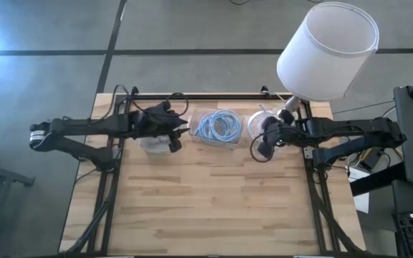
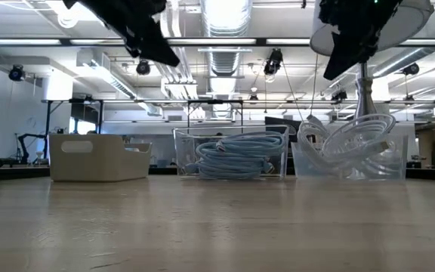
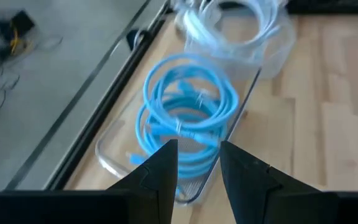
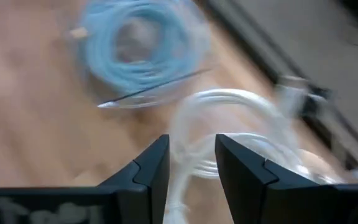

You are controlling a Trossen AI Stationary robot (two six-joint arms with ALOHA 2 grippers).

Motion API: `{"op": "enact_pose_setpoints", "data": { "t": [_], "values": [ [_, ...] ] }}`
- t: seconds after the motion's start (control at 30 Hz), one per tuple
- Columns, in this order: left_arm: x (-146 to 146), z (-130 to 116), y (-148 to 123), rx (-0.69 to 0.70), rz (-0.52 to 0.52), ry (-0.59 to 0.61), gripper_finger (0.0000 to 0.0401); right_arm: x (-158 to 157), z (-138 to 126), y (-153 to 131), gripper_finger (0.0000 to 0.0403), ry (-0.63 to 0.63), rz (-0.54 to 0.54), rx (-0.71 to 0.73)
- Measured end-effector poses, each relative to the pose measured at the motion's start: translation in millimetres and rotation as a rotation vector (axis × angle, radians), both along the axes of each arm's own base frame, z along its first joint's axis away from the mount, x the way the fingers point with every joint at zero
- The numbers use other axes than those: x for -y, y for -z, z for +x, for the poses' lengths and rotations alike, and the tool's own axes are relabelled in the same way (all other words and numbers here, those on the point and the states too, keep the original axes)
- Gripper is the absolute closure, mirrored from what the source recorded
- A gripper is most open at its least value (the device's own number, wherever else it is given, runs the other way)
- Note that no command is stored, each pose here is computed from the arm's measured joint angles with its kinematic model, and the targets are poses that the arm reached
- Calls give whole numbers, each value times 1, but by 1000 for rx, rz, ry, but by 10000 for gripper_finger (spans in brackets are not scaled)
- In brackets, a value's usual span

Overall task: Pick & Place USB Port
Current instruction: Return to home position

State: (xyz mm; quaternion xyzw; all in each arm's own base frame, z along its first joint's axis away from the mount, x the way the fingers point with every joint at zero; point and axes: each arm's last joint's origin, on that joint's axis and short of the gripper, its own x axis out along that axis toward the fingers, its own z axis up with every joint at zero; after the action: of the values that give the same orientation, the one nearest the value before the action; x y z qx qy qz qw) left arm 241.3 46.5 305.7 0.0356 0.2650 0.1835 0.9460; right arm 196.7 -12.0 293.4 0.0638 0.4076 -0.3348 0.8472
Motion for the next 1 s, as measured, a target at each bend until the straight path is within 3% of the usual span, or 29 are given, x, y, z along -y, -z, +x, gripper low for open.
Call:
{"op": "enact_pose_setpoints", "data": {
  "t": [0.1,0.2,0.47,0.8,1.0],
  "values": [
    [2,-8,-8,34,17,23,277,-3,4,2,277,-156,51,26],
    [3,-18,-12,62,38,31,277,-5,7,3,274,-291,25,93],
    [8,-49,6,201,84,37,277,-13,-2,19,272,-649,25,322],
    [17,-100,31,326,39,12,277,-13,-38,42,265,-699,-49,596],
    [20,-122,42,393,47,11,277,-13,-61,57,261,-660,-9,681]
  ]
}}
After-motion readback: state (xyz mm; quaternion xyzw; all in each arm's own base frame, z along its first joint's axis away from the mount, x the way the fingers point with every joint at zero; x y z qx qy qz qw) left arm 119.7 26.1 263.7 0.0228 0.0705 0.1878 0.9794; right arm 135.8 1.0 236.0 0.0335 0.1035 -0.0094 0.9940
